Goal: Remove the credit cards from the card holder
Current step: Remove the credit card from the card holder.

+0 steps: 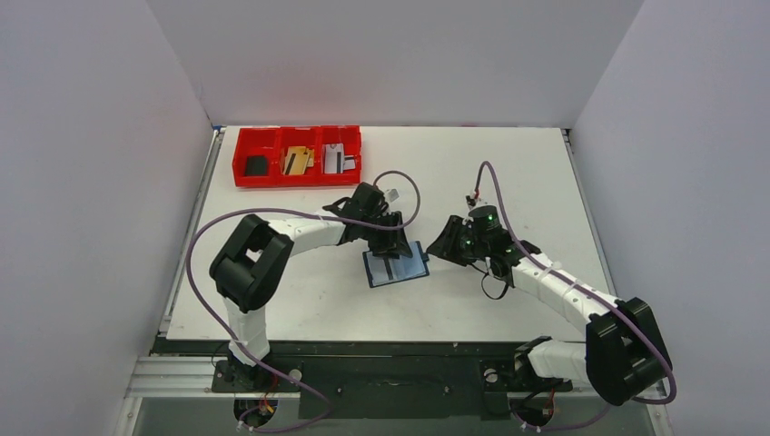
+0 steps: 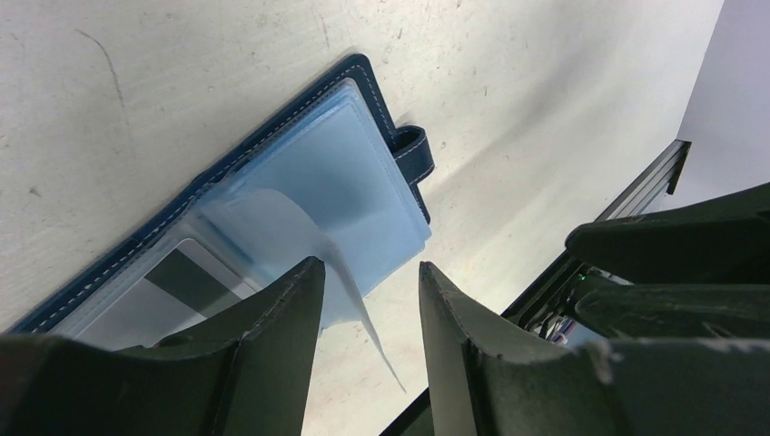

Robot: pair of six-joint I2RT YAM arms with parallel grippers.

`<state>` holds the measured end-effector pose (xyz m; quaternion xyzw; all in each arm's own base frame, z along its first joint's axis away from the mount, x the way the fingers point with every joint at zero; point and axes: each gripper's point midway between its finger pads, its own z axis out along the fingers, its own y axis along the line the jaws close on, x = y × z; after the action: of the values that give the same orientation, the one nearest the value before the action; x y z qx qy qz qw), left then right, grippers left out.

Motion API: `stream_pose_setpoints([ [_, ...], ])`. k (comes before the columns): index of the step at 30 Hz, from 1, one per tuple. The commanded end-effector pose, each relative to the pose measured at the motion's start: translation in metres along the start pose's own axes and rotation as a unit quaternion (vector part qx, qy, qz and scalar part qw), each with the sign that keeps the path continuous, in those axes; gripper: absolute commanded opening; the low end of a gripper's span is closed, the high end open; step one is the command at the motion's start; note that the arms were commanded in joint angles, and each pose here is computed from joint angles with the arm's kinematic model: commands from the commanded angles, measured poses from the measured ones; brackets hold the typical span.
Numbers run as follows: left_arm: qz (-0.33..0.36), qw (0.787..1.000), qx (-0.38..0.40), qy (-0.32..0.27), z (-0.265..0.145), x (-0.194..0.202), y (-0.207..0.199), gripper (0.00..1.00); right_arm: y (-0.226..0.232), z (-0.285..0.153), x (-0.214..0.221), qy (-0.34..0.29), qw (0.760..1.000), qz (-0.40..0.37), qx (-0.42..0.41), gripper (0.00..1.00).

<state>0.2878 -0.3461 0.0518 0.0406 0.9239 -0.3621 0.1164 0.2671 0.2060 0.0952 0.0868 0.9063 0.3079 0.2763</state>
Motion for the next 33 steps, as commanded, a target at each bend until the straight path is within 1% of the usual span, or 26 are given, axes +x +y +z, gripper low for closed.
stream_pose_setpoints([
  [1, 0.020, 0.999, 0.032, -0.013, -0.002, -0.014, -0.028, 0.40, -0.017, -0.011, -0.008, -0.023, 0.999, -0.007, 0.032, 0.34],
  [6, 0.015, 0.999, 0.037, -0.006, 0.011, -0.014, -0.030, 0.40, -0.027, -0.019, -0.012, -0.036, 0.998, -0.009, 0.049, 0.34],
  [10, 0.010, 0.999, 0.038, -0.003, 0.022, -0.017, -0.031, 0.40, -0.035, -0.021, -0.010, -0.034, 0.997, -0.011, 0.062, 0.34],
  [17, -0.001, 1.000, 0.013, 0.015, 0.037, -0.012, -0.017, 0.40, -0.039, -0.019, -0.007, -0.026, 0.997, -0.013, 0.066, 0.34],
  [26, 0.021, 0.999, 0.018, -0.015, 0.002, -0.029, -0.034, 0.41, -0.029, -0.013, -0.011, -0.013, 0.998, -0.024, 0.058, 0.33],
  [33, 0.023, 0.999, 0.016, -0.022, -0.008, -0.029, -0.035, 0.41, -0.011, -0.004, -0.013, -0.005, 0.998, -0.042, 0.048, 0.33],
])
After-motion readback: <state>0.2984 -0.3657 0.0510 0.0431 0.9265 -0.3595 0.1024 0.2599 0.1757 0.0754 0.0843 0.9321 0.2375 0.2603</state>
